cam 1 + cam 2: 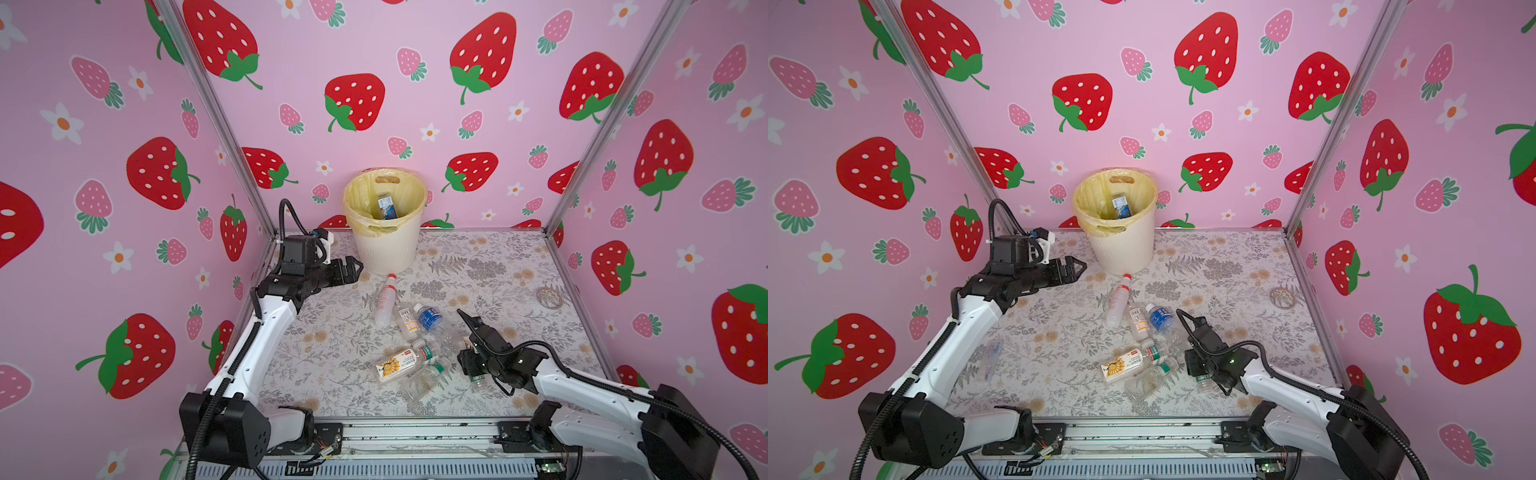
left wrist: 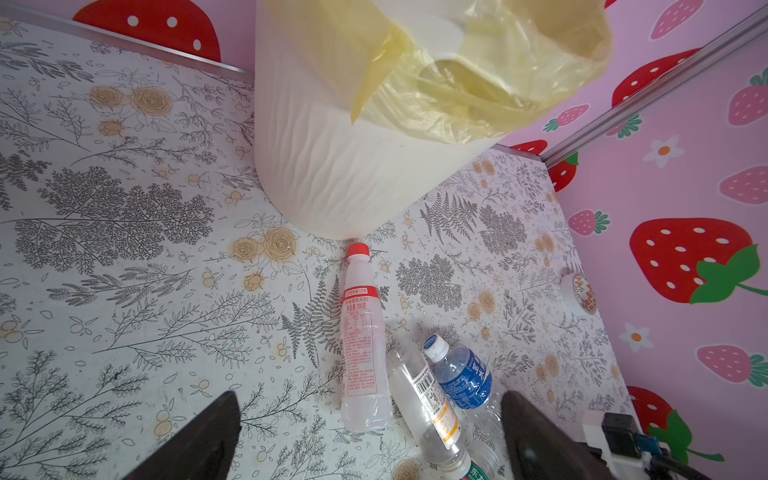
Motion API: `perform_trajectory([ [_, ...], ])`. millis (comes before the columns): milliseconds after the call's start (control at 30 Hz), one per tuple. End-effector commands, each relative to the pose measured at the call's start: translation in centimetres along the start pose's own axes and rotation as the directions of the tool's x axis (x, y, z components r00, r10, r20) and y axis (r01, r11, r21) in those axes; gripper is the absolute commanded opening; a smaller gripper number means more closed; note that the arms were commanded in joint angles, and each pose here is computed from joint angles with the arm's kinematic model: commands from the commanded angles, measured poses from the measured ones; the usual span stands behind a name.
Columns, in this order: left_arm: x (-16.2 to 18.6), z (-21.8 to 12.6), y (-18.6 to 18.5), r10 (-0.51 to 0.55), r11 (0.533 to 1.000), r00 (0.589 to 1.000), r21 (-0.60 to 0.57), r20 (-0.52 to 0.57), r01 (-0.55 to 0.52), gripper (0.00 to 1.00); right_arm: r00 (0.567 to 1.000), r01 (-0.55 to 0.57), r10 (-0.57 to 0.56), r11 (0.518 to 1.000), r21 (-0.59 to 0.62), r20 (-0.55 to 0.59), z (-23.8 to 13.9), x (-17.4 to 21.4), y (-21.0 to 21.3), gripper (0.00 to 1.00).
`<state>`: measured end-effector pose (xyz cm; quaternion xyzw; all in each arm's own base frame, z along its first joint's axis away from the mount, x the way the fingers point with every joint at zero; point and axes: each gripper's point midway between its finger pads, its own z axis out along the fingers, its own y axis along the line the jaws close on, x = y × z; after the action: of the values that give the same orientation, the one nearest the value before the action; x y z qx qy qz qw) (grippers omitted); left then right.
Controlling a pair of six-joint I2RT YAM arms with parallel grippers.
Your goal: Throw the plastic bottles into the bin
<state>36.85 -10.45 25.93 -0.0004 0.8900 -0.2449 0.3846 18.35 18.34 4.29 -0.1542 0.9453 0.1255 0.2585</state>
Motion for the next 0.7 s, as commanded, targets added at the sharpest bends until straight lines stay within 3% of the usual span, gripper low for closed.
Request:
perform_trajectory([
  [0,-0.1,-0.3,-0.2,-0.002,1.0,1.0,0.01,0.0,0.002,0.99,0.998,-0.042,0.042,0.999,-0.008,0.042,-1.0,-1.6,0.5,0.6],
  [300,-0.2,-0.4,-0.1,-0.004,1.0,1.0,0.006,0.007,0.004,0.99,0.984,-0.136,0.137,0.991,-0.013,0.117,-2.5,-3.4,0.0,0.6],
  [667,-0.3,-0.6,-0.2,-0.006,1.0,1.0,0.008,0.015,0.006,0.99,0.978,-0.144,0.147,0.989,-0.028,0.15,-3.5,-6.2,1.0,0.6],
])
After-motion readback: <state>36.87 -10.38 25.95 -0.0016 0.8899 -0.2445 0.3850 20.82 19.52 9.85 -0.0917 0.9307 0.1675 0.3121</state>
